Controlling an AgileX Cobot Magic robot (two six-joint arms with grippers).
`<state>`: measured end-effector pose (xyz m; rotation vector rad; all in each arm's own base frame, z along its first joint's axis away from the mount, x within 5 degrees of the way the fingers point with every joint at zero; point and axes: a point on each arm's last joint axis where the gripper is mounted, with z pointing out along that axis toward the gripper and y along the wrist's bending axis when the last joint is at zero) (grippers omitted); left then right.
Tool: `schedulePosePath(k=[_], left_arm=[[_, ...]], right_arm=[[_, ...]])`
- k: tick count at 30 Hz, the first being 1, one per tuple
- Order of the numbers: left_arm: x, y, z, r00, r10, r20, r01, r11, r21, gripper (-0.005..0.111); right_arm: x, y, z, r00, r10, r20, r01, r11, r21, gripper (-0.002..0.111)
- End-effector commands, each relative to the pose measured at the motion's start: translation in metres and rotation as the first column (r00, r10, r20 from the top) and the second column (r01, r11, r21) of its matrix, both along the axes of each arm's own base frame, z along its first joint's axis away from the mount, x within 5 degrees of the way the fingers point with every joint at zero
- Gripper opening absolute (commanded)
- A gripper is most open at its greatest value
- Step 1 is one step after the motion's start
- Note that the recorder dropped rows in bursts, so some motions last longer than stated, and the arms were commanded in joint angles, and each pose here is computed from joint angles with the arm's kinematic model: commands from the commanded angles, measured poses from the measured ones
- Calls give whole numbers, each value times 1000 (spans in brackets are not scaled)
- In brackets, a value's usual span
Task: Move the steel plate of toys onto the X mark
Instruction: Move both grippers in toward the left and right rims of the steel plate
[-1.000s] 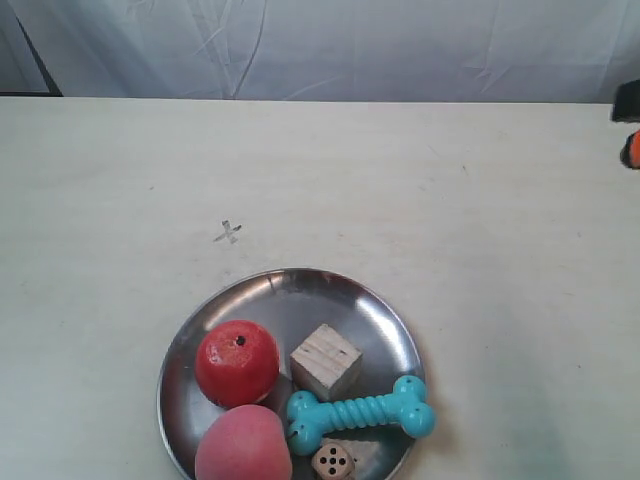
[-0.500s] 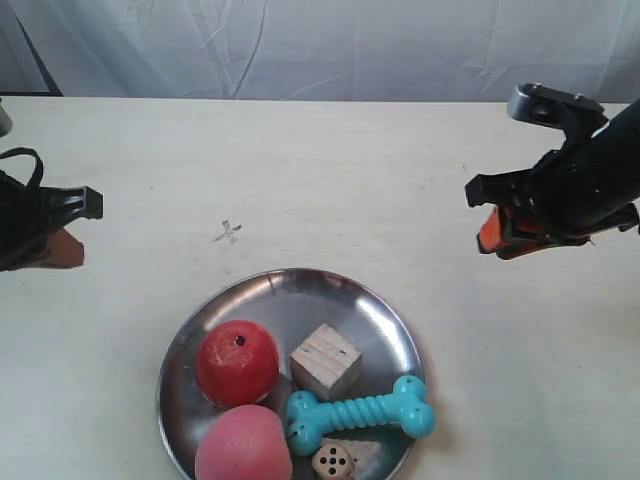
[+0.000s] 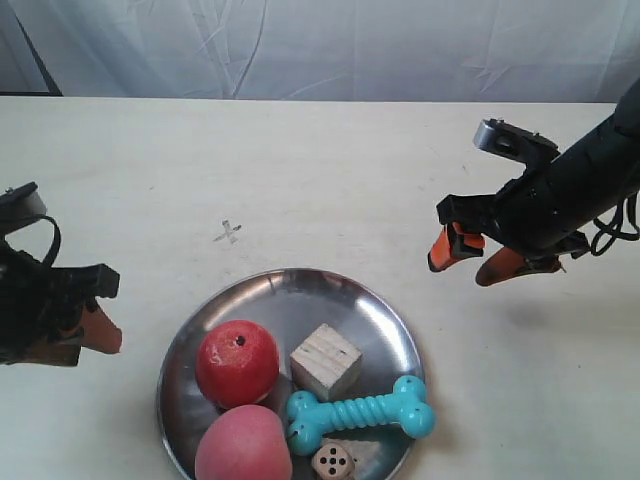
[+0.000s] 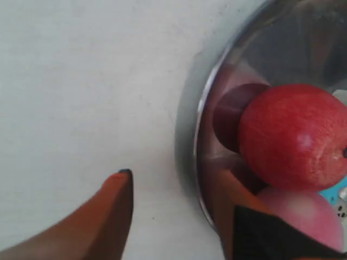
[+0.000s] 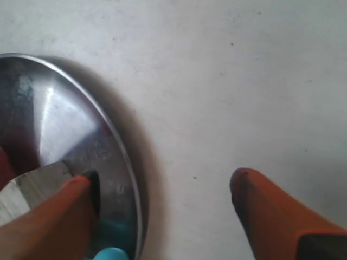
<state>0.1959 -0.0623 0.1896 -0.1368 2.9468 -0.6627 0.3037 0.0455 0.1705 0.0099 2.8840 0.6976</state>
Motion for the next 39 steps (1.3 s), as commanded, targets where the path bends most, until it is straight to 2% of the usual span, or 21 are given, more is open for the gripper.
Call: schedulePosePath(k=[1,4,10,16,21,25,32,36,39], left_arm=[[-8,-7,-9,1000,19,-12,-20,996,-90,52],[-13,-9,-14,1000,24,-14,-25,992,-128,52],[-22,-6,-26,998,60,-35,-64,991,-115,52],[-26,-3,-35,993,113,-24,-115,988,-99,52],[-25,-7,-34,992,123,-13,-124,981,-150,52],[-20,-10,-42,993,114,-25,-116,975,-187,52],[-15,-10,-61,993,97,-62,-106,981,-162,52],[-11,-14,-69,996,63,-59,-74,977,-201,52],[-11,-14,-74,996,53,-73,-66,979,-195,52]], right_arm=[[1,10,-6,999,47,-13,-47,998,41,69],[-1,23,-11,994,110,-16,-109,993,45,69],[-3,40,-29,983,175,-63,-173,984,43,69],[-1,39,-39,983,165,-83,-162,986,40,69],[-2,40,-40,981,167,-95,-163,985,48,69],[-3,41,-42,978,174,-116,-168,984,59,69],[-4,42,-42,976,176,-125,-168,983,72,69],[-11,44,-40,961,205,-187,-186,976,117,69],[-8,44,-40,969,164,-184,-145,983,111,69]])
